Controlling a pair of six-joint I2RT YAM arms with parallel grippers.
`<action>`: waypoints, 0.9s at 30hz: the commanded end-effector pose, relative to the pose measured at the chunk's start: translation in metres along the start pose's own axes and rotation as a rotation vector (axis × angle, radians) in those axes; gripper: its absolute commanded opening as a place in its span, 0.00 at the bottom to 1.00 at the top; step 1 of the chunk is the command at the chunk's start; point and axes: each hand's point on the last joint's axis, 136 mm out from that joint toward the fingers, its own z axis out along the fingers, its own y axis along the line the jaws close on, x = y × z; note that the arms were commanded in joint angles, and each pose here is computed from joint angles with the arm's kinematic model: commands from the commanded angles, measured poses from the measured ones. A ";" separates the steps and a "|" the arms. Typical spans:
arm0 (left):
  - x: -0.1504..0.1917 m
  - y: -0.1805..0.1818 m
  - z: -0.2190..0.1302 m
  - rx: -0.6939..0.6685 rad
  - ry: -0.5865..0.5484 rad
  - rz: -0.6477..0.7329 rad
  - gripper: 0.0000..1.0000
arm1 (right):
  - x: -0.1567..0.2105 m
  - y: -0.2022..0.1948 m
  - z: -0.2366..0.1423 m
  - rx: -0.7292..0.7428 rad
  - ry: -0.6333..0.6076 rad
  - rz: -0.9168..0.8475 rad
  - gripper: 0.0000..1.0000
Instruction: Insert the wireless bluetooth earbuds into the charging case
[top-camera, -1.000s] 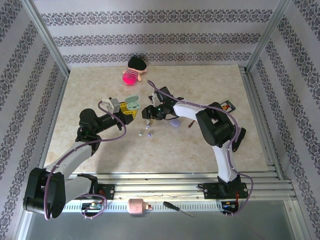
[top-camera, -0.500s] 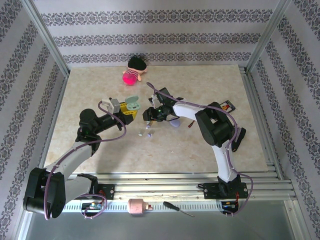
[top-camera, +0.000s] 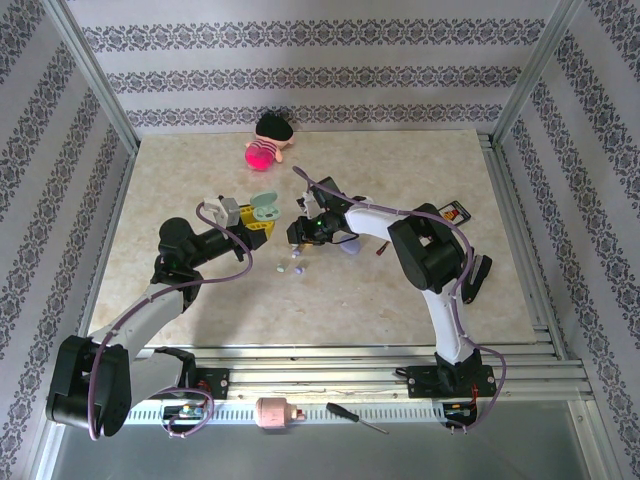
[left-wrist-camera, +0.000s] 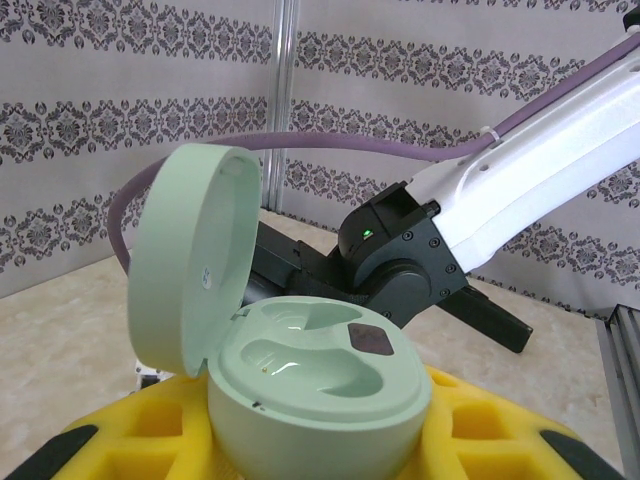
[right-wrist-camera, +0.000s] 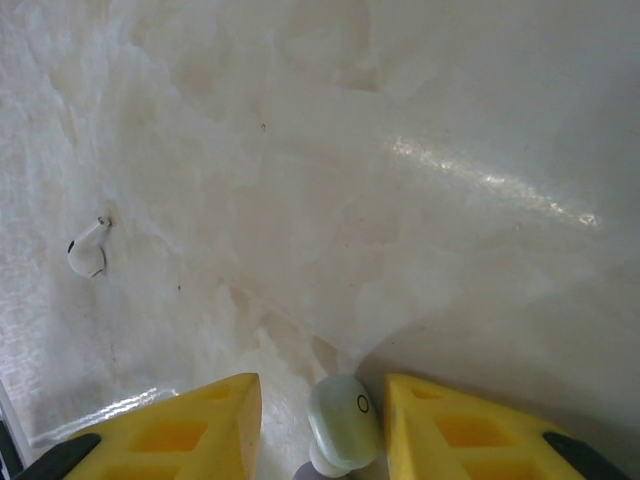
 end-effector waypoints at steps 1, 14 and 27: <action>-0.015 -0.005 -0.006 0.013 -0.050 0.054 0.30 | 0.004 0.001 0.007 -0.016 0.024 -0.005 0.36; -0.013 -0.005 -0.006 0.008 -0.048 0.060 0.30 | 0.010 0.005 0.005 -0.043 0.041 -0.015 0.31; -0.013 -0.005 -0.007 0.005 -0.049 0.062 0.31 | 0.018 -0.008 0.015 -0.013 0.078 -0.007 0.29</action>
